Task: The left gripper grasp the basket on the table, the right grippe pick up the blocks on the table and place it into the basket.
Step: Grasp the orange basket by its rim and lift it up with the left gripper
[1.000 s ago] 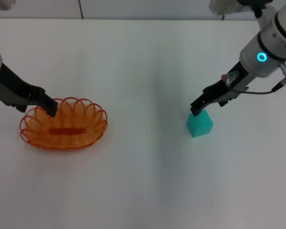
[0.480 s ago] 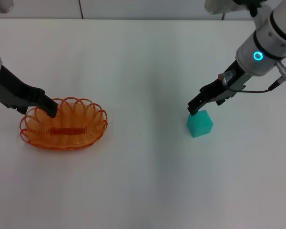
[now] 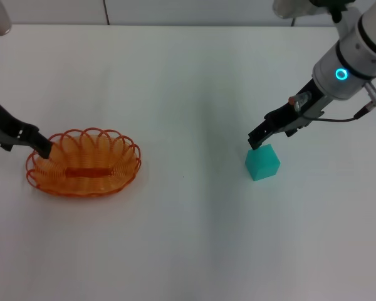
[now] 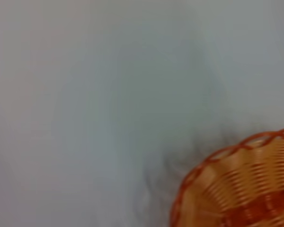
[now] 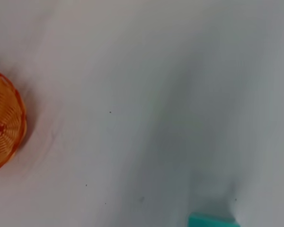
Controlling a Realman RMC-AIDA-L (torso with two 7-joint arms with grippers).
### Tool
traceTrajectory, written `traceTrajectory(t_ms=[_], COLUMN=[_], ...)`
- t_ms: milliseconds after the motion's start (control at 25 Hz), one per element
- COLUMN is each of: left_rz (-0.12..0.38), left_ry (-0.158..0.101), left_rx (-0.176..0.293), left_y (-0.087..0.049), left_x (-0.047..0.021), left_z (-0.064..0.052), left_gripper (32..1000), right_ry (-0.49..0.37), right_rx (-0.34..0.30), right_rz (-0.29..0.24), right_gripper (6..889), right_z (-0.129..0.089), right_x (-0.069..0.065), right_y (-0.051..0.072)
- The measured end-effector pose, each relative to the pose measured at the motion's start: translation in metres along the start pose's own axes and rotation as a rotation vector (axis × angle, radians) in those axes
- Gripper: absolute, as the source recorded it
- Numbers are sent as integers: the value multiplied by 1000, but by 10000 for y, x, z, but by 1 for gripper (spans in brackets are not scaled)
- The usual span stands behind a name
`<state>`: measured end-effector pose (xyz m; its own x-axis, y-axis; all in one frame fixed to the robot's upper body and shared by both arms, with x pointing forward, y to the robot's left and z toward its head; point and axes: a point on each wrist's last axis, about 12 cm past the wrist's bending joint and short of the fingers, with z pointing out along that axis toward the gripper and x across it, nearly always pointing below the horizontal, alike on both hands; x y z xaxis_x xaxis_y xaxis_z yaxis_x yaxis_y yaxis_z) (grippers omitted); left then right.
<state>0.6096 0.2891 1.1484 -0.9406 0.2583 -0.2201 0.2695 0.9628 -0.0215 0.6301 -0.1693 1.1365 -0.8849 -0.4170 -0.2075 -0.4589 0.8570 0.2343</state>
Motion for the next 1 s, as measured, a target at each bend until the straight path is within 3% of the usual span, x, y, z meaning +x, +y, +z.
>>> traceTrajectory(t_ms=[200,360,680,1000], left_rz=[-23,-27,3,15], left_ry=[8,4,-6,9], left_rx=[-12,-6,15,26], left_y=[179,235,127,65], left_x=[44,60,60,71], left_z=[156,254,358,506], left_gripper=[800,799,799,798], right_ry=[-4,-4,-5,-9], right_rx=[0,-2,-3,-1], right_rz=[-3,-3,4,-3], right_gripper=[880,879,879,879], right_z=[7,15,41,49], right_x=[-2,2,13,11], right_y=[1,2,-12,-17])
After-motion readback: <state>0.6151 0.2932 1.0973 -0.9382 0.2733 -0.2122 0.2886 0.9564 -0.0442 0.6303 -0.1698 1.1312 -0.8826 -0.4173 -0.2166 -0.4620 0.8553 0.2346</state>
